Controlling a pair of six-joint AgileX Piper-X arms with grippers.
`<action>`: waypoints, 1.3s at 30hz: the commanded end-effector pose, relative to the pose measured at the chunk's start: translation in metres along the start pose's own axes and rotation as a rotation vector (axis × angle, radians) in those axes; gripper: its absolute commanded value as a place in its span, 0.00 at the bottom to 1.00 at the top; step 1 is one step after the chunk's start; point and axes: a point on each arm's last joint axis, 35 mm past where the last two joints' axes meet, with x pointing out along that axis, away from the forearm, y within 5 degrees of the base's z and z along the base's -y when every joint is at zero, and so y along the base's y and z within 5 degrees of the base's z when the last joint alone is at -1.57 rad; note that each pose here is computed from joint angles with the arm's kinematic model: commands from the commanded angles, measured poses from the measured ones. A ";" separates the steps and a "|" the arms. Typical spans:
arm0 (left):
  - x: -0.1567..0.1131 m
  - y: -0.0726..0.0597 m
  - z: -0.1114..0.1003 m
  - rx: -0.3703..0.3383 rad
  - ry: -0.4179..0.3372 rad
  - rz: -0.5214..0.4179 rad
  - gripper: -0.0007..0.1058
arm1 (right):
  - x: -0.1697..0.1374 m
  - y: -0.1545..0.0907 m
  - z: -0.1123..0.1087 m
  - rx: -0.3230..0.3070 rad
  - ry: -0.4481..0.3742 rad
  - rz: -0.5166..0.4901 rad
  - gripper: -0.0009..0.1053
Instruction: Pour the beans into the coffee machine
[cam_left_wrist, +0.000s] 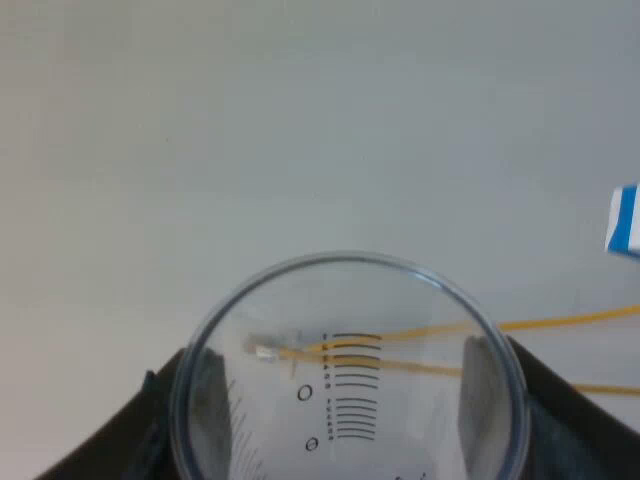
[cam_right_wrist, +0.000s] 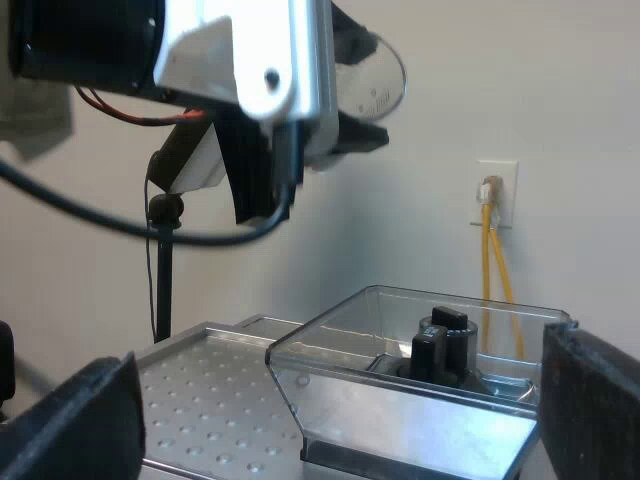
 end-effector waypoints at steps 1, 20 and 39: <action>0.001 0.001 0.003 0.062 -0.011 0.017 0.05 | -0.001 -0.004 0.006 0.016 -0.023 -0.010 0.77; 0.006 -0.003 0.003 0.216 -0.025 0.000 0.05 | -0.001 -0.004 0.006 0.016 -0.023 -0.010 0.77; 0.006 -0.004 0.005 0.511 -0.080 -0.011 0.05 | -0.001 -0.004 0.006 0.016 -0.023 -0.010 0.77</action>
